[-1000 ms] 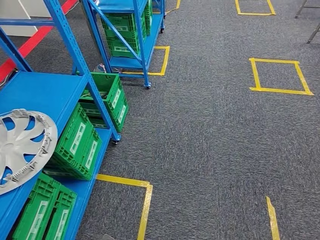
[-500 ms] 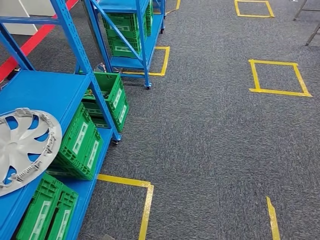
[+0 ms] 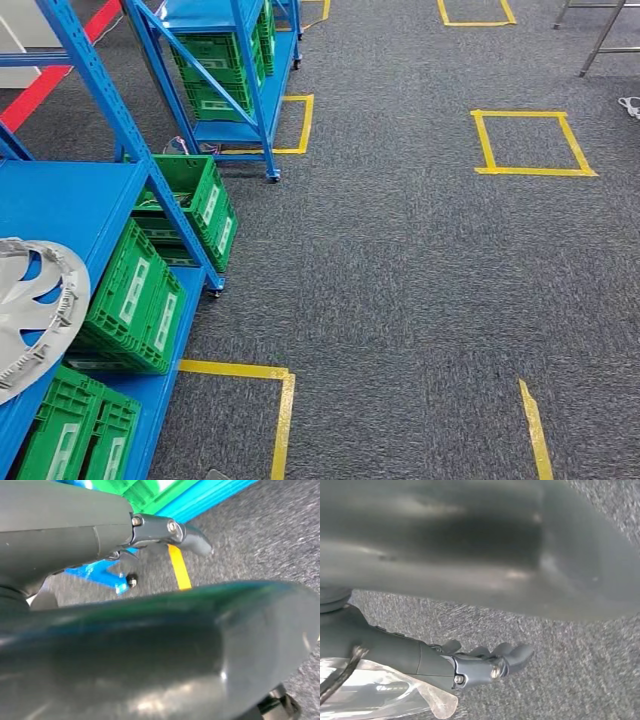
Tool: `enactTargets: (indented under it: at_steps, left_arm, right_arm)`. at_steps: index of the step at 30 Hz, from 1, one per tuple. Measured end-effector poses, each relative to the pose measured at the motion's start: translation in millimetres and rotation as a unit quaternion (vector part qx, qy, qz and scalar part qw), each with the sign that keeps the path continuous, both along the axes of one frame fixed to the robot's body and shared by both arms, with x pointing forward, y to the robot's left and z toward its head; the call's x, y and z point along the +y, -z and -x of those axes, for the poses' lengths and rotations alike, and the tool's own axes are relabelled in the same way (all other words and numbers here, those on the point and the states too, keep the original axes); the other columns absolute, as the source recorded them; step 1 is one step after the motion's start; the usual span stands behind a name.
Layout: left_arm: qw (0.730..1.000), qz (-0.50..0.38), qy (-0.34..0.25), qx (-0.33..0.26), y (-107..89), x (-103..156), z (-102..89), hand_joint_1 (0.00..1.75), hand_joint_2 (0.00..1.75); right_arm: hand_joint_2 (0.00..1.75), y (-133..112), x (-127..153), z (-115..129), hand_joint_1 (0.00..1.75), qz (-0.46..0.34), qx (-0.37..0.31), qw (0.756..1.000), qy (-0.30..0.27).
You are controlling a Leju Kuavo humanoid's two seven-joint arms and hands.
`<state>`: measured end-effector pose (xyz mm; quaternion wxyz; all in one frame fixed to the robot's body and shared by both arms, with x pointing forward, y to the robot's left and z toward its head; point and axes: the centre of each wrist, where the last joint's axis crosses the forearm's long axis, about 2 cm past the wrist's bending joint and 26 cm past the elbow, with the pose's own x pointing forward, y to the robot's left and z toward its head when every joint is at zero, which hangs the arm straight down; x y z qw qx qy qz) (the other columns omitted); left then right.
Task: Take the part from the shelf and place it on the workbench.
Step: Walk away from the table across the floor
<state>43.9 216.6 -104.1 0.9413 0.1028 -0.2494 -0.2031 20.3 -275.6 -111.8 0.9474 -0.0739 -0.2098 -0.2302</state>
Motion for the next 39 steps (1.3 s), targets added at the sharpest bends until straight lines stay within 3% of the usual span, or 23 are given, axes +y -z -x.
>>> enactTargets:
  at_steps: [11,21,39]
  left_arm:
    - [1.0,-0.001,0.0,-0.002,0.0,-0.1,0.4,0.0,0.0]
    - [1.0,-0.005,-0.012,-0.003,-0.1,0.0,0.0,0.0,0.0]
    - [1.0,-0.002,-0.025,0.002,0.2,0.6,1.5,0.0,0.0]
  right_arm:
    - [0.0,-0.1,-0.3,1.2,0.0,0.006,0.007,1.0,0.003]
    - [0.0,-0.3,-0.9,1.3,0.0,0.036,0.023,0.998,-0.044]
    - [0.0,-0.2,-2.9,1.3,0.0,0.041,0.025,0.997,-0.059]
